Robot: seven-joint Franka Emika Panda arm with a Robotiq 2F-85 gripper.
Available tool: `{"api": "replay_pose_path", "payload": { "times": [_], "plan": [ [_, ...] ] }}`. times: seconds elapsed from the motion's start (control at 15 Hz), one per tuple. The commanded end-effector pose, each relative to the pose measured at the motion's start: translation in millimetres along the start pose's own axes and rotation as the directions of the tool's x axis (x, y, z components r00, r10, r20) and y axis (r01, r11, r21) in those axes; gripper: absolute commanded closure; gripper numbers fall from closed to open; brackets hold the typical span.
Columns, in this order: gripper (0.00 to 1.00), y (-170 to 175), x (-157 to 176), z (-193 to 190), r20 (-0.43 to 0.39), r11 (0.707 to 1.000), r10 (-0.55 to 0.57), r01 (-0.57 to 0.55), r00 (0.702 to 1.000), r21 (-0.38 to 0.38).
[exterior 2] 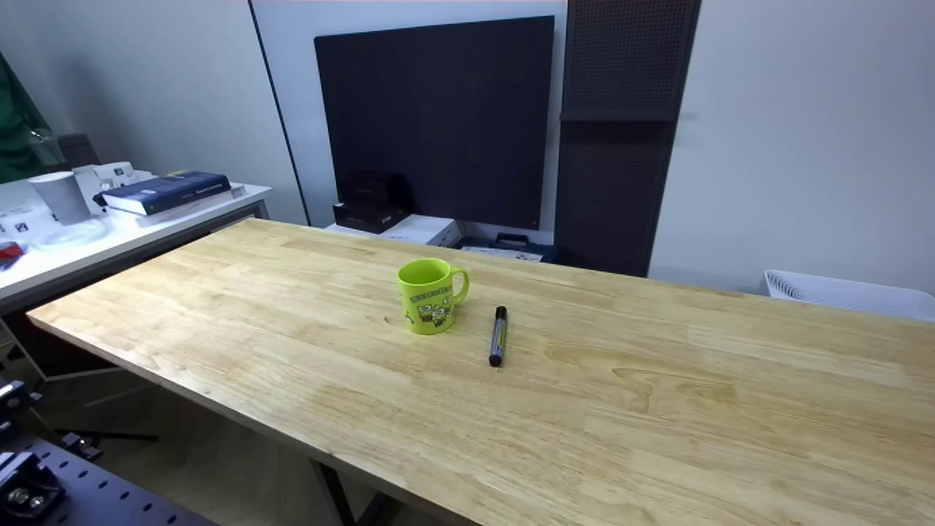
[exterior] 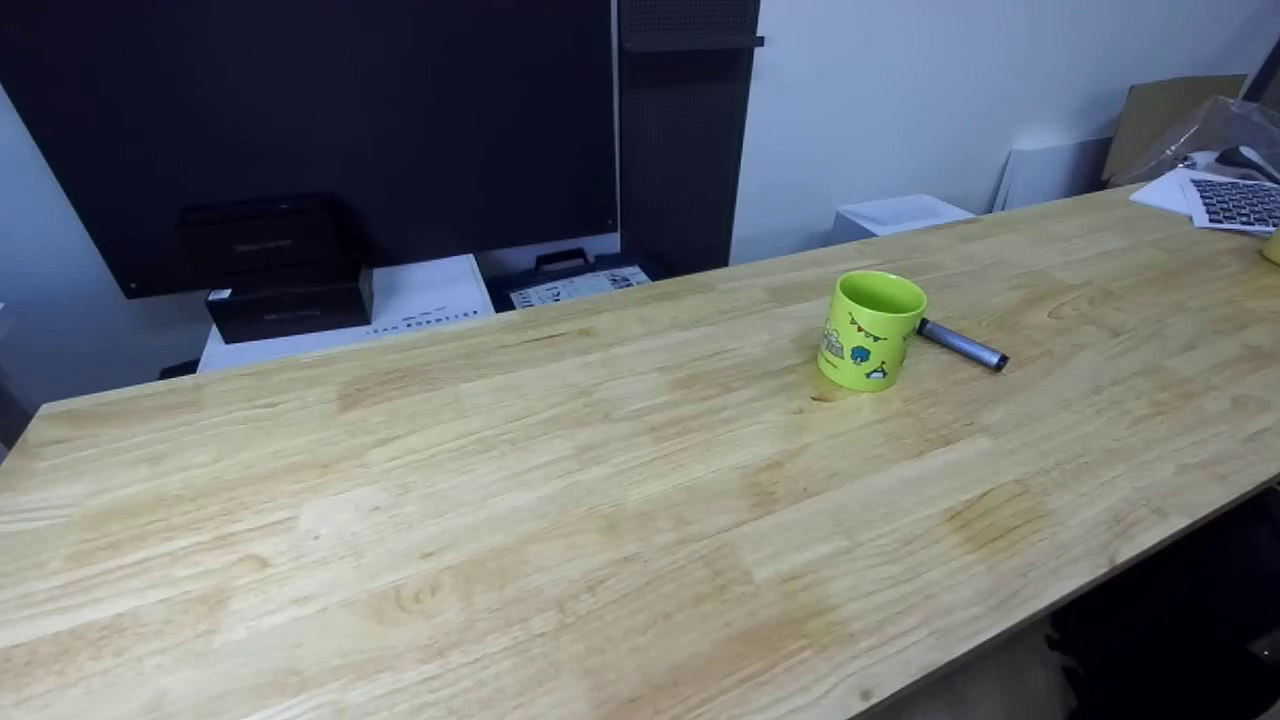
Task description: Put the black marker inside the yellow mug
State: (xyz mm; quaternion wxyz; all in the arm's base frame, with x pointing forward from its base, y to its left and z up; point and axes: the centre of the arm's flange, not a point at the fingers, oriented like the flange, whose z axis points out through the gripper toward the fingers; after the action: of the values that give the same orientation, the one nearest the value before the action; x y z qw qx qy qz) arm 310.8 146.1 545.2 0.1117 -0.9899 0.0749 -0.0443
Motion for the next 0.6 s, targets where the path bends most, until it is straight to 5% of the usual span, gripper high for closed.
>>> {"api": "replay_pose_path", "payload": {
  "times": [0.0,0.33,0.4,0.53],
  "plan": [
    [0.00,58.3,15.9,-3.7,-0.142,0.991,0.095,-0.107,0.985,-0.083],
    [0.00,196.6,46.7,-10.2,-0.329,0.931,0.233,-0.308,0.915,-0.197],
    [0.00,152.5,43.3,-12.4,-0.269,0.955,0.191,-0.242,0.944,-0.169],
    [0.00,172.6,44.9,-11.5,-0.271,0.952,0.204,-0.255,0.941,-0.171]
  ]
}}
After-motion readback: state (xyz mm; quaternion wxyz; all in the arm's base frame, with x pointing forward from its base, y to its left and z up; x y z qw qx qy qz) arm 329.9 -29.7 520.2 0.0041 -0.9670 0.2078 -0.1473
